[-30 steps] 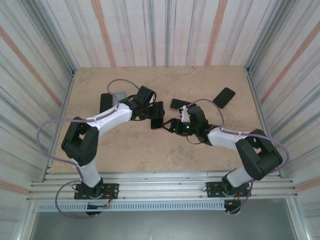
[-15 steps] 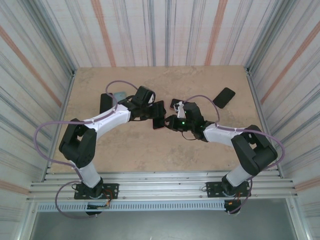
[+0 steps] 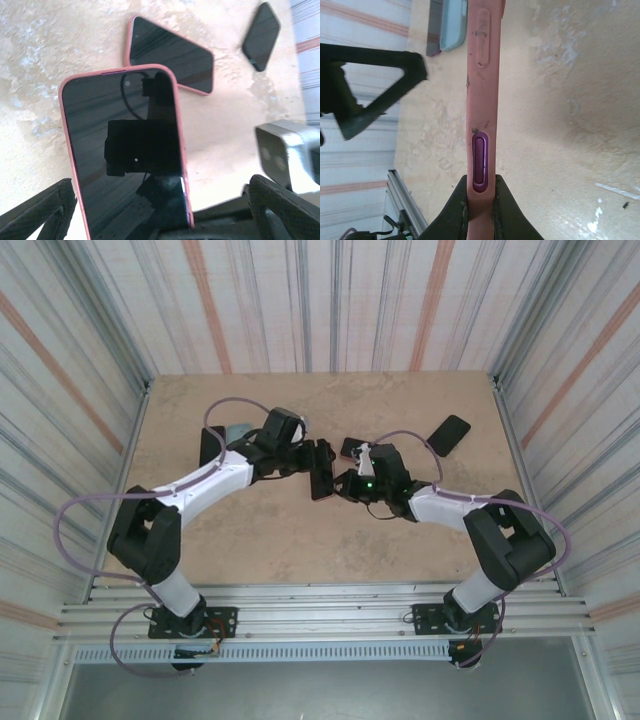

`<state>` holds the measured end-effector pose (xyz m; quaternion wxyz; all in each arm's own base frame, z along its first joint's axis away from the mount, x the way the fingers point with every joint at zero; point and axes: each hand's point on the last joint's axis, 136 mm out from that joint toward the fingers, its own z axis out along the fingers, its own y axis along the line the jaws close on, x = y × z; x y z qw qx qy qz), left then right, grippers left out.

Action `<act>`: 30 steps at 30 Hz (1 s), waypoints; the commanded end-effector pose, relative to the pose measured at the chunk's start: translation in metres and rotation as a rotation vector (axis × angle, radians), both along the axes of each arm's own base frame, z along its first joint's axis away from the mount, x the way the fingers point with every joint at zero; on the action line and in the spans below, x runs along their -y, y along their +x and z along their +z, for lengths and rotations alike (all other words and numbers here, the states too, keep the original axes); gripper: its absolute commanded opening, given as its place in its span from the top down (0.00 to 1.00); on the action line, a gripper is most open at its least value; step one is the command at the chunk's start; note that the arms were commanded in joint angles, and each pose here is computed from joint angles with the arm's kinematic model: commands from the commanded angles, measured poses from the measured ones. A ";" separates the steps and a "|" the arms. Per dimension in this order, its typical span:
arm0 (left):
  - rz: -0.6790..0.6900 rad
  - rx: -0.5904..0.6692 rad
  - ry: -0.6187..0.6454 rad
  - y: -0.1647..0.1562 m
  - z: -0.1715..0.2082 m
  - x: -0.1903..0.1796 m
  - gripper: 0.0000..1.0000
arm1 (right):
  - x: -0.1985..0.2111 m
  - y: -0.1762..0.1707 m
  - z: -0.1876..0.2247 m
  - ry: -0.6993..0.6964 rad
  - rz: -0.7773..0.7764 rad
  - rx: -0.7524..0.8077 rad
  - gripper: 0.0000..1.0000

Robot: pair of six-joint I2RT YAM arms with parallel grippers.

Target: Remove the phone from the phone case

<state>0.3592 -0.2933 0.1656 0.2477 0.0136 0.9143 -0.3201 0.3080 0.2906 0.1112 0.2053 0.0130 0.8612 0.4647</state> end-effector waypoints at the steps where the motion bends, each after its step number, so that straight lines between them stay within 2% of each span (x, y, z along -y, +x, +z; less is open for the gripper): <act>1: -0.009 0.054 -0.098 0.008 0.029 -0.008 0.07 | -0.009 0.014 0.057 0.117 0.019 0.088 1.00; 11: -0.055 0.077 -0.405 0.036 0.065 -0.023 0.11 | -0.013 0.021 0.120 0.297 0.065 0.145 1.00; 16: -0.100 0.094 -0.562 0.045 0.094 -0.013 0.16 | -0.013 0.022 0.144 0.369 0.080 0.160 1.00; 21: -0.150 0.076 -0.610 0.048 0.102 -0.009 0.26 | -0.018 0.020 0.160 0.456 0.110 0.168 1.00; 25: -0.161 0.114 -0.690 0.053 0.129 -0.012 0.37 | -0.016 0.029 0.159 0.474 0.093 0.134 1.00; 28: -0.196 0.122 -0.677 0.052 0.138 -0.009 0.41 | -0.017 0.030 0.168 0.525 0.110 0.137 1.00; 30: -0.204 0.134 -0.694 0.051 0.144 -0.009 0.50 | -0.017 0.032 0.164 0.516 0.109 0.134 1.00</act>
